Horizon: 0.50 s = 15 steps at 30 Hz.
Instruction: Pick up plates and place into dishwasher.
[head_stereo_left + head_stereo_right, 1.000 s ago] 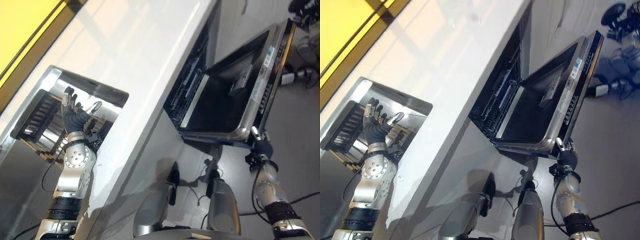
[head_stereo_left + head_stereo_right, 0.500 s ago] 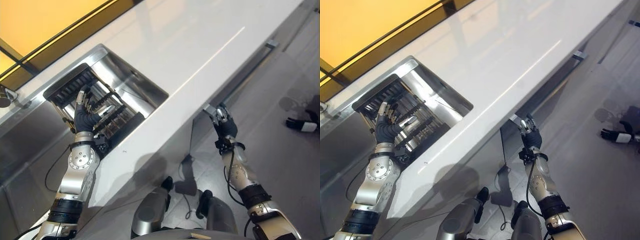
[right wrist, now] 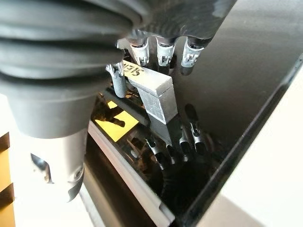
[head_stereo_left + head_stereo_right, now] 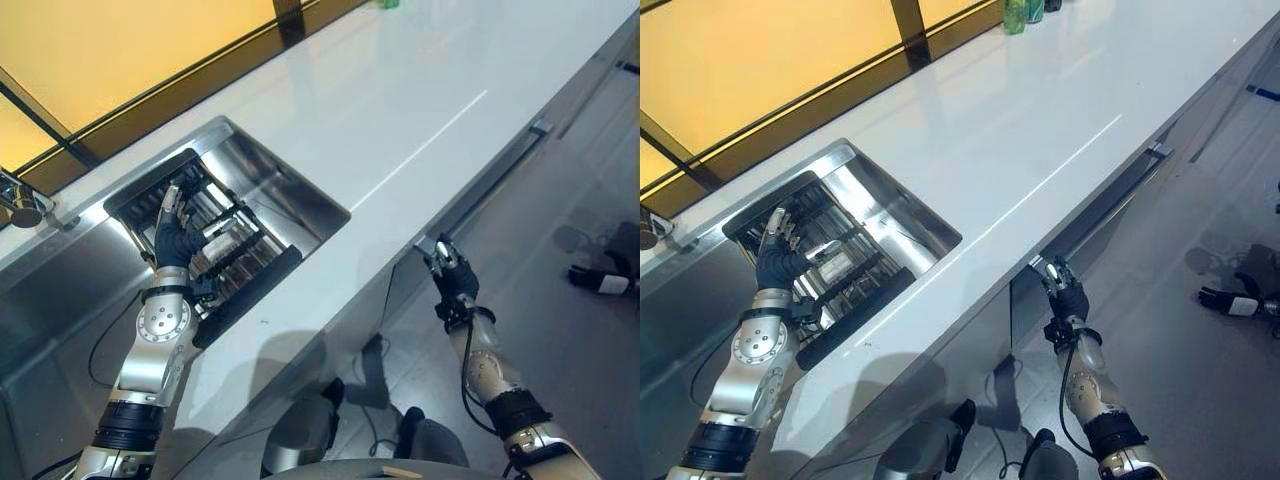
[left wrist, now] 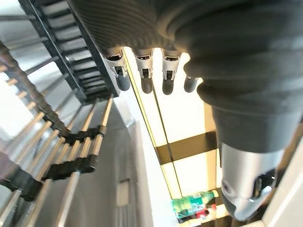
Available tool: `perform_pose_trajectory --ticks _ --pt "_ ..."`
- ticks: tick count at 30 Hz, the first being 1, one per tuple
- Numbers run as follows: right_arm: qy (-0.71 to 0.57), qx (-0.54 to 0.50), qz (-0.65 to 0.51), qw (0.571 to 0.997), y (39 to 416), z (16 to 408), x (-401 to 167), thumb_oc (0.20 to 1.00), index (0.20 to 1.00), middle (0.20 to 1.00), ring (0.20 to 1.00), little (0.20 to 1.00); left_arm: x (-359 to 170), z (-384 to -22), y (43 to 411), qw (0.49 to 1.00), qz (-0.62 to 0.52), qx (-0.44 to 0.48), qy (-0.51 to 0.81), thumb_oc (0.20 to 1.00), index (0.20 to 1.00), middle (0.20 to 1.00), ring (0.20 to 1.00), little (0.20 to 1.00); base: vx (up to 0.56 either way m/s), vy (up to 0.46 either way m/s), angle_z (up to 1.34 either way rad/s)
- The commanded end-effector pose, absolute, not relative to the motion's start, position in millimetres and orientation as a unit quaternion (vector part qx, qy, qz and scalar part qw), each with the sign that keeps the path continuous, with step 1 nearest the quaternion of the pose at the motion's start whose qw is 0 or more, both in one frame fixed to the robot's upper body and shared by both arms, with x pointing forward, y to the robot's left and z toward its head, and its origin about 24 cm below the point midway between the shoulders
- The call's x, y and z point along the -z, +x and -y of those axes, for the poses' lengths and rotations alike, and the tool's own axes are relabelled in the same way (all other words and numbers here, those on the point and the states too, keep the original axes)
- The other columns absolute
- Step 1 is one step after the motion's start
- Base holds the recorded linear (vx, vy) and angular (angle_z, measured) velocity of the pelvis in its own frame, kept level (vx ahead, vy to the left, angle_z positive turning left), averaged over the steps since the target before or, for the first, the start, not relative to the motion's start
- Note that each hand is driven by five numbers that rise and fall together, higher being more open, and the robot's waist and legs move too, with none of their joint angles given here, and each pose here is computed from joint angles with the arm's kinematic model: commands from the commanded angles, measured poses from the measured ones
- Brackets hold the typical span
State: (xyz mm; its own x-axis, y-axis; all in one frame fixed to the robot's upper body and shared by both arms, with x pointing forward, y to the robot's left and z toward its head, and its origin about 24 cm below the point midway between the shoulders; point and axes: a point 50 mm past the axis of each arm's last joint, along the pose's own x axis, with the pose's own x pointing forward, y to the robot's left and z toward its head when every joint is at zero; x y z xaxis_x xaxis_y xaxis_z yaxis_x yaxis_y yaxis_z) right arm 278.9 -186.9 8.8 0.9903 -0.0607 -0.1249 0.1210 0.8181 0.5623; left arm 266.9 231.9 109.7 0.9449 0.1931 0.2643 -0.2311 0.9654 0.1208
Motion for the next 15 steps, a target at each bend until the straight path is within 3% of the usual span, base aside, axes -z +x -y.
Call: perform_pose_trajectory --ticks 1,8,15 --pt "0.319 -0.024 0.018 0.947 291 148 -45 1.0 1.0 1.0 1.0 1.0 -121 -236 259 0.975 0.16 -0.102 0.114 1.0 1.0 1.0 1.0 1.0 -0.04 -0.012 -0.18" --pt "0.32 0.086 -0.064 0.941 258 162 -6 1.0 1.0 1.0 1.0 1.0 -114 -237 249 0.975 0.156 -0.129 0.096 1.0 1.0 1.0 1.0 1.0 -0.06 0.003 -0.23" --pt "0.296 0.143 -0.014 0.944 248 180 -26 1.0 1.0 1.0 1.0 1.0 -107 -245 240 0.973 0.138 -0.17 0.067 1.0 1.0 1.0 1.0 1.0 -0.02 0.05 -0.33"
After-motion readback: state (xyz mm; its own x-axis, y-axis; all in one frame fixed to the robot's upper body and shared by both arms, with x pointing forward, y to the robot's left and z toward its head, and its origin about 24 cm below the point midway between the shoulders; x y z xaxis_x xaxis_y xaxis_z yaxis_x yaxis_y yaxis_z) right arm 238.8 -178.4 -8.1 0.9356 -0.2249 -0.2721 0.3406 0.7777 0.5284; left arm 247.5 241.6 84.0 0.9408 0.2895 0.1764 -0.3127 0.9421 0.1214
